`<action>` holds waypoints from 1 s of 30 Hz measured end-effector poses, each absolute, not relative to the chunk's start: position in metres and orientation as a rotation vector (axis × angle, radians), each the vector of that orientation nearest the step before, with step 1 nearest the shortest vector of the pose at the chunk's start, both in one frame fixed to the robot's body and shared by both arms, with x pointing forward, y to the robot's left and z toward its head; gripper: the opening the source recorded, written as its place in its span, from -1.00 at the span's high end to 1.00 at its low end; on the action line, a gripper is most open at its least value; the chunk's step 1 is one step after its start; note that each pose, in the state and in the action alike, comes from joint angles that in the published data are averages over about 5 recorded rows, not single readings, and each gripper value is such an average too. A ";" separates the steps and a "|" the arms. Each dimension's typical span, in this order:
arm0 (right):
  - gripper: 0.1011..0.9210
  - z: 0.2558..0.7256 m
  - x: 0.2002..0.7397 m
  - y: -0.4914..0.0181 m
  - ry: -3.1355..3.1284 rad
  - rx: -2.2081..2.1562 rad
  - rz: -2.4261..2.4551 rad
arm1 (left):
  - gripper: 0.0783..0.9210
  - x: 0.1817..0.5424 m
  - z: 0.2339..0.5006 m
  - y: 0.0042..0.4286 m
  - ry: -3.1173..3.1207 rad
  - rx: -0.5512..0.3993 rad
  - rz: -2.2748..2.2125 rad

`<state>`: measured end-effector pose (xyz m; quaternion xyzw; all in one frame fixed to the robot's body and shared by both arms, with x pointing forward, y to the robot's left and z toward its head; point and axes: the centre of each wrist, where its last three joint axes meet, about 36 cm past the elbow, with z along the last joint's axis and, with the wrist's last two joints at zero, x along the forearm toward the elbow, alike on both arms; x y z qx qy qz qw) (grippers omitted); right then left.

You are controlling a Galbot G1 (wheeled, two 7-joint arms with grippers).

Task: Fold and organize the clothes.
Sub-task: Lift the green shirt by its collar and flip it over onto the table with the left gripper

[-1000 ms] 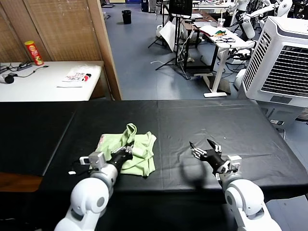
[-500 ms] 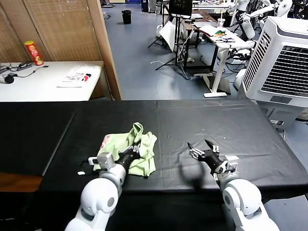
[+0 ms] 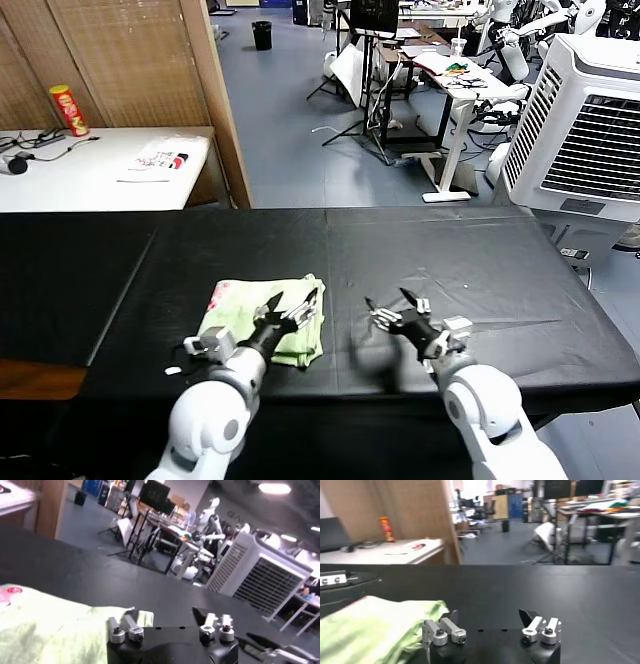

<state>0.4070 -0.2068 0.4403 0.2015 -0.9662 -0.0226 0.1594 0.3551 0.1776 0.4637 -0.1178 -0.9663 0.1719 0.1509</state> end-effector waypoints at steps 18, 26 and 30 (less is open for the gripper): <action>-0.70 0.402 0.457 -0.118 -2.733 0.684 0.221 | -0.71 0.344 0.423 0.274 -2.864 -0.036 0.348; -0.70 0.427 0.443 -0.136 -2.833 0.720 -0.052 | -0.71 0.353 0.400 0.297 -2.823 0.016 0.627; -0.70 0.445 0.426 -0.152 -2.865 0.745 -0.116 | -0.71 0.356 0.386 0.307 -2.763 0.035 0.771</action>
